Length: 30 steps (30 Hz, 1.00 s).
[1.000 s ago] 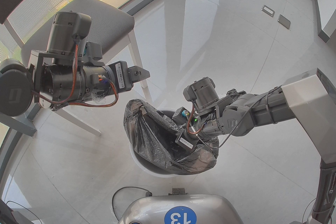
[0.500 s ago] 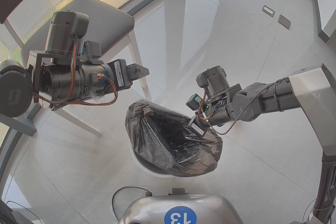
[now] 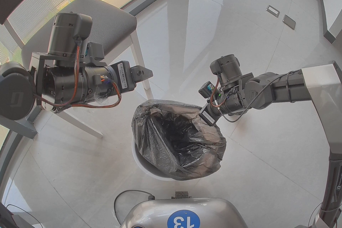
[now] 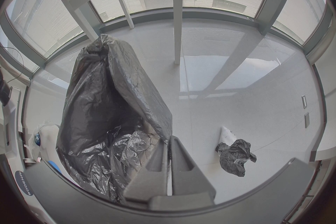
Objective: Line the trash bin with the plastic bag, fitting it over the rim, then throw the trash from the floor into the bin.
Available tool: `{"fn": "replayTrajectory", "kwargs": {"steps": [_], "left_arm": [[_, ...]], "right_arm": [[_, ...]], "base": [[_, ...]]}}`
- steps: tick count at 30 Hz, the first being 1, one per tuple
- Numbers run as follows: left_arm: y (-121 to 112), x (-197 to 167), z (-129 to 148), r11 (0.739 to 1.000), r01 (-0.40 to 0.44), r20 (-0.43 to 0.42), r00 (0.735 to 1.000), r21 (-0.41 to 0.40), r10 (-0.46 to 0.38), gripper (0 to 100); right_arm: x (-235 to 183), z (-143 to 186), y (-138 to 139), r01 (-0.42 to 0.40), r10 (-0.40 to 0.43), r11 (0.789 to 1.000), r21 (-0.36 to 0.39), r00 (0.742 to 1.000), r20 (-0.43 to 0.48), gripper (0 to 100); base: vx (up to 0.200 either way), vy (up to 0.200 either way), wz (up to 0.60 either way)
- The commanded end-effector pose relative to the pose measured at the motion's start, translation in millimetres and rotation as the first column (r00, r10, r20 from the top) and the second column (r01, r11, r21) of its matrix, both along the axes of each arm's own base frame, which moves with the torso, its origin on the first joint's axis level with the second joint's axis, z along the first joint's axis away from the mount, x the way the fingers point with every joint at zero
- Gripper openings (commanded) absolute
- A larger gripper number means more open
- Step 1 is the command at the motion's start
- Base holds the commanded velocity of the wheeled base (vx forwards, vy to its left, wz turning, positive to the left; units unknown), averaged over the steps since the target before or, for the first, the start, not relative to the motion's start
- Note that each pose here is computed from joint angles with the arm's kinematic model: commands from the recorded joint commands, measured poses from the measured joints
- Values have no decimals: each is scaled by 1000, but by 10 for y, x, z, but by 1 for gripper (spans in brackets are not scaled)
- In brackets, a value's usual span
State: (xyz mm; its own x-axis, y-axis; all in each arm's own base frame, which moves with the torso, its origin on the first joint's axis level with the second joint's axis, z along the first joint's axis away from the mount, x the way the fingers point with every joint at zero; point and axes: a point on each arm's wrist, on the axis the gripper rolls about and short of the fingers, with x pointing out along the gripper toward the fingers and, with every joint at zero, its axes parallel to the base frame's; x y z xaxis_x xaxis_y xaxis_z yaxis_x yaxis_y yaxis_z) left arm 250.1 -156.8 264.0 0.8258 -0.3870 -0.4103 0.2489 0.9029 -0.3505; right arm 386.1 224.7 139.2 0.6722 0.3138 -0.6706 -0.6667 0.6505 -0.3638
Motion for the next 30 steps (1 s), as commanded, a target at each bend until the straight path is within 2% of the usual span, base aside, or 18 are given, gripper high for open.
{"fn": "replayTrajectory", "kwargs": {"steps": [1, 4, 5, 13, 19, 22, 25, 30], "left_arm": [[-3, 5, -6, 1000, 0, -1, 1000, 2, 0, 100], [-3, 5, -6, 1000, 1, -2, 1000, 0, -1, 100], [-5, 8, -11, 1000, -1, -3, 1000, 1, 1, 100], [-6, 10, -44, 1000, 3, -15, 1000, 17, -2, 100], [-67, 33, -136, 998, 17, -37, 999, 57, -14, 100], [-124, -29, -258, 990, 64, -56, 997, 123, -57, 100], [-148, -110, -483, 964, 112, -96, 991, 242, -91, 100], [-118, -122, -771, 929, 112, -156, 986, 353, -60, 100]], "right_arm": [[12, 72, 16, -2, 2, 1000, 12, 1000, 20, 0], [7, 65, 13, -1, 1, 1000, 9, 1000, 12, 0], [7, 65, 13, -1, 1, 1000, 9, 1000, 12, 100], [-59, 87, 91, 24, -24, 999, 43, 1000, -9, 100], [-283, 322, 114, 46, -42, 995, 85, 998, -49, 100], [-401, 429, 81, 60, -53, 994, 94, 996, -71, 100], [-556, 547, 35, 83, -77, 993, 90, 995, -67, 100], [-772, 624, -106, 90, -85, 993, 74, 994, -71, 100]], "base": [[0, 0, 0], [0, 0, 0], [0, 0, 0], [0, 0, 0], [0, 0, 0], [0, 0, 0], [0, 0, 0], [0, 0, 0]]}}
